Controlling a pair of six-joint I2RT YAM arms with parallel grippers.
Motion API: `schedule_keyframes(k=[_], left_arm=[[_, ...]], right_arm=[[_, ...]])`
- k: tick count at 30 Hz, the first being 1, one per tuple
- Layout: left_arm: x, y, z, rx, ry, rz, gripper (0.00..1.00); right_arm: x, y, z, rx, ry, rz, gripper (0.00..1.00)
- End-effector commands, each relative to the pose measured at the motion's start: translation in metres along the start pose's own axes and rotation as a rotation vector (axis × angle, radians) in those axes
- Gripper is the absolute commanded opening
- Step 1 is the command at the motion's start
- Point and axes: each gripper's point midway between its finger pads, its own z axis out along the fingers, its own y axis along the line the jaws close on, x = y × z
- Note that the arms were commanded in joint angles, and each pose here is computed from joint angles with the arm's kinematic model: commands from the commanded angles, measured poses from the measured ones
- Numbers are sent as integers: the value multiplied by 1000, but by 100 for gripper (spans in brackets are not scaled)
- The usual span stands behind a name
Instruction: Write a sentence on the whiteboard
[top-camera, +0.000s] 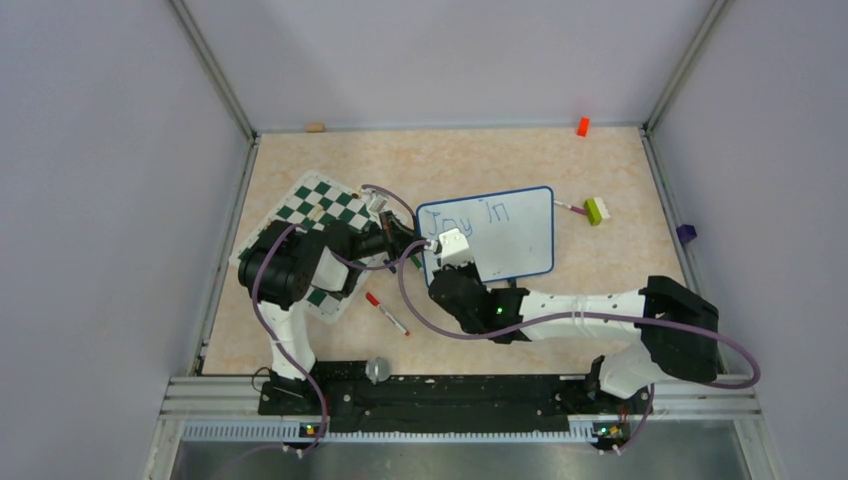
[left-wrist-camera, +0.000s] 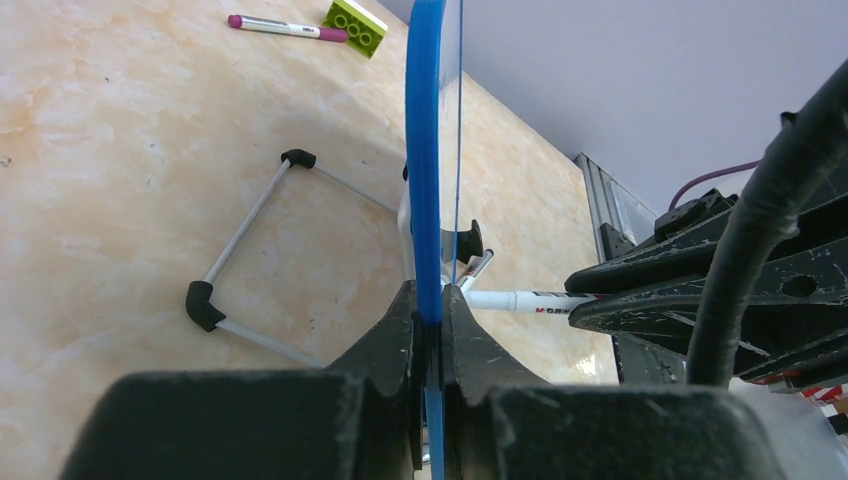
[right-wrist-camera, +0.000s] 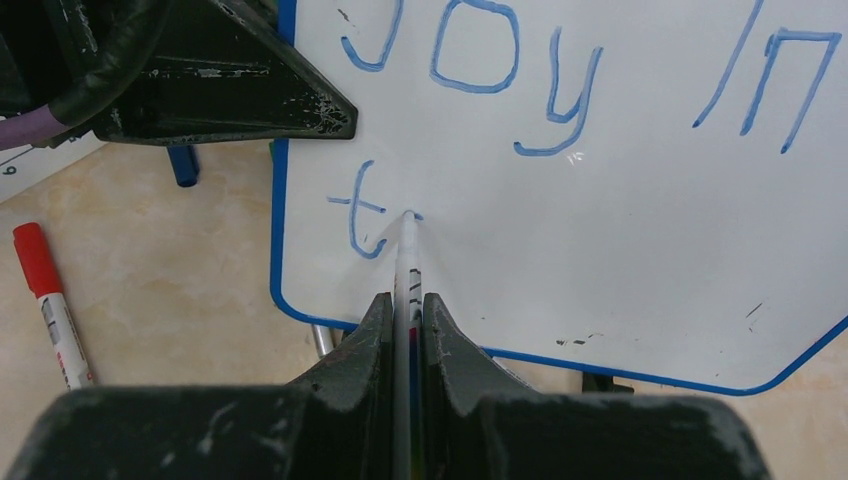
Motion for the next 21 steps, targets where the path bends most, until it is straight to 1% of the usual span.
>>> schedule_keyframes(k=[1, 11, 21], left_arm=[[4, -3, 1, 48, 8, 142, 0], [3, -3, 1, 47, 6, 141, 0], [3, -4, 1, 49, 6, 142, 0]], right_arm=[[-7, 4, 1, -10, 6, 2, 0], [2, 4, -1, -16, 41, -21, 0], [2, -10, -2, 56, 38, 5, 0]])
